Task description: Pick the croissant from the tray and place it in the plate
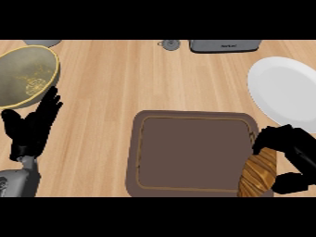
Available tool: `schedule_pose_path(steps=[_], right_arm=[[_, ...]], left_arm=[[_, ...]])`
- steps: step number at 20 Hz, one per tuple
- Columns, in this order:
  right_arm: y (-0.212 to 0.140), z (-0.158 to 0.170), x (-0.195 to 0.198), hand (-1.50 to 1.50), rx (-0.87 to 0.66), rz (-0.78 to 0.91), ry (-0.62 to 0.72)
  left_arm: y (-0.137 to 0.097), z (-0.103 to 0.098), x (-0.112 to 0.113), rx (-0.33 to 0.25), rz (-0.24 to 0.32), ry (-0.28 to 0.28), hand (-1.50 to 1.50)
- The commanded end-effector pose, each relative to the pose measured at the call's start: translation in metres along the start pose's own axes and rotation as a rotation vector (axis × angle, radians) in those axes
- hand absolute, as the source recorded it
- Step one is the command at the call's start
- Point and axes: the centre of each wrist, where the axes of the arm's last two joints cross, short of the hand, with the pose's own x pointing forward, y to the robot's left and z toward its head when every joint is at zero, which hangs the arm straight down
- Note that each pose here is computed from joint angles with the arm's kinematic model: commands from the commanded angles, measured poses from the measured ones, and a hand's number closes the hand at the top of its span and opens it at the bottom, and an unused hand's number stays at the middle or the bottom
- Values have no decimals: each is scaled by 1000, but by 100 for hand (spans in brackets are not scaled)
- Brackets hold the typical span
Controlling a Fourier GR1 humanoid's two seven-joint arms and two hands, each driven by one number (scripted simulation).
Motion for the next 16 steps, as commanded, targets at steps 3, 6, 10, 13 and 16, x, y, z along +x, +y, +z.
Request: schedule_pose_path(steps=[3, 6, 10, 13, 16], right_arm=[[-55, 35, -4, 150, -287, 26, 127], [-75, 56, -18, 150, -297, -58, 226], [-77, 30, -57, 150, -335, -112, 286], [-92, 31, -84, 150, -361, -110, 345], [-104, 33, -109, 150, -377, -92, 405]], left_arm=[[-7, -11, 16, -8, 3, -4, 0], [-7, -4, 10, -25, -17, 1, 0], [-12, -6, 22, -44, -10, -27, 0], [4, -5, 6, -49, -9, -22, 0], [-12, -9, 8, -42, 2, -23, 0]])
